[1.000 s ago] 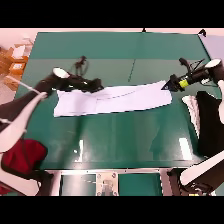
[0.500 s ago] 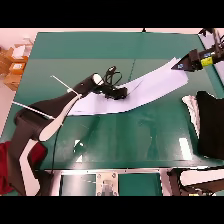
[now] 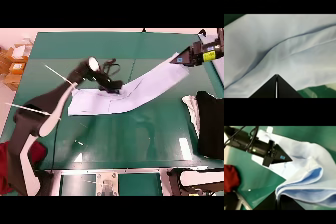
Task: Fold the shirts.
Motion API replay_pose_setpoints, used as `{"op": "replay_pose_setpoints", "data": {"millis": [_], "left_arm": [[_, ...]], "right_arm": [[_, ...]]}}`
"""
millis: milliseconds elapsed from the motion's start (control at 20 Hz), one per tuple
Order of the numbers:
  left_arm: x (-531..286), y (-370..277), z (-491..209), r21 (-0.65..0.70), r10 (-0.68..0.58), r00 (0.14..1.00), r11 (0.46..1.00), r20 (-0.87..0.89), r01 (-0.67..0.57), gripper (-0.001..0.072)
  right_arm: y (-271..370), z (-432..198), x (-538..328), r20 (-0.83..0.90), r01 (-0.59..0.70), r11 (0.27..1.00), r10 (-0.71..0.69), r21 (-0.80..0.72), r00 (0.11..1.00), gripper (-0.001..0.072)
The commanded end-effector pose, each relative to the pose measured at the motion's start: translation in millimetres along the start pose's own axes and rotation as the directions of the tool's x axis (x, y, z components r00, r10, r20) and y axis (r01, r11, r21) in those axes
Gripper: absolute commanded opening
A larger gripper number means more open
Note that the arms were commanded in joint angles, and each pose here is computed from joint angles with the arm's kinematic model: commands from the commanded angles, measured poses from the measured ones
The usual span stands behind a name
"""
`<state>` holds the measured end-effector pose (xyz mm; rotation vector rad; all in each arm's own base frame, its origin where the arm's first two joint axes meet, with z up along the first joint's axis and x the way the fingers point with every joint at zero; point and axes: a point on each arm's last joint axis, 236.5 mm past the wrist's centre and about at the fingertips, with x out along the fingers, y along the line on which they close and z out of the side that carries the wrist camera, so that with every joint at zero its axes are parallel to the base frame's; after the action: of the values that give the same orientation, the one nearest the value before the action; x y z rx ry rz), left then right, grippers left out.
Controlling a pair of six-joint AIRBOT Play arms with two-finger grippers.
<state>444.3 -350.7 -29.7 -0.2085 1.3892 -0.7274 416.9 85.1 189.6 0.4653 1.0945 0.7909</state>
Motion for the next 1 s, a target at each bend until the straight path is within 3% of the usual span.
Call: {"op": "replay_pose_setpoints", "data": {"millis": [0, 150, 400, 550, 600, 650, 700, 950], "left_arm": [[-91.7, 96.2, -46.2, -0.016, 0.334, 0.914, 0.938, -0.229, -0.347, 0.0023], [-162.9, 163.5, -73.4, -0.052, 0.524, 0.795, 0.825, -0.307, -0.563, 0.0024], [-226.2, 189.8, -79.0, -0.125, 0.541, 0.804, 0.805, -0.248, -0.580, 0.0023], [-270.0, 204.0, -82.6, -0.191, 0.558, 0.810, 0.788, -0.181, -0.586, 0.0024], [-285.3, 210.5, -85.8, -0.219, 0.564, 0.810, 0.780, -0.163, -0.587, 0.0024], [-303.7, 216.2, -90.7, -0.257, 0.571, 0.809, 0.768, -0.141, -0.586, 0.0024], [-318.0, 223.3, -95.3, -0.293, 0.572, 0.811, 0.760, -0.122, -0.580, 0.0024], [-366.1, 240.3, -112.0, -0.409, 0.576, 0.816, 0.736, -0.038, -0.539, 0.0024]], "right_arm": [[50.5, 11.8, 33.2, 0.010, -0.111, 0.994, 0.111, -0.025, 0.994, 0.0016], [103.9, 17.0, 108.9, 0.005, -0.161, 0.984, 0.162, -0.075, 0.987, 0.0016], [176.3, -22.8, 283.4, -0.051, -0.217, 0.968, 0.212, -0.123, 0.976, 0.0016], [188.1, -45.7, 396.6, 0.051, -0.199, 0.977, 0.203, -0.072, 0.978, 0.0036], [184.5, -55.0, 426.3, 0.083, -0.182, 0.982, 0.186, -0.055, 0.979, 0.0179], [178.0, -67.0, 451.5, 0.095, -0.160, 0.986, 0.164, -0.050, 0.982, 0.0456], [172.3, -77.4, 464.3, 0.072, -0.151, 0.987, 0.155, -0.049, 0.985, 0.0546], [96.5, -32.8, 390.7, -0.024, -0.040, 0.996, 0.038, -0.076, 0.999, 0.0540]]}}
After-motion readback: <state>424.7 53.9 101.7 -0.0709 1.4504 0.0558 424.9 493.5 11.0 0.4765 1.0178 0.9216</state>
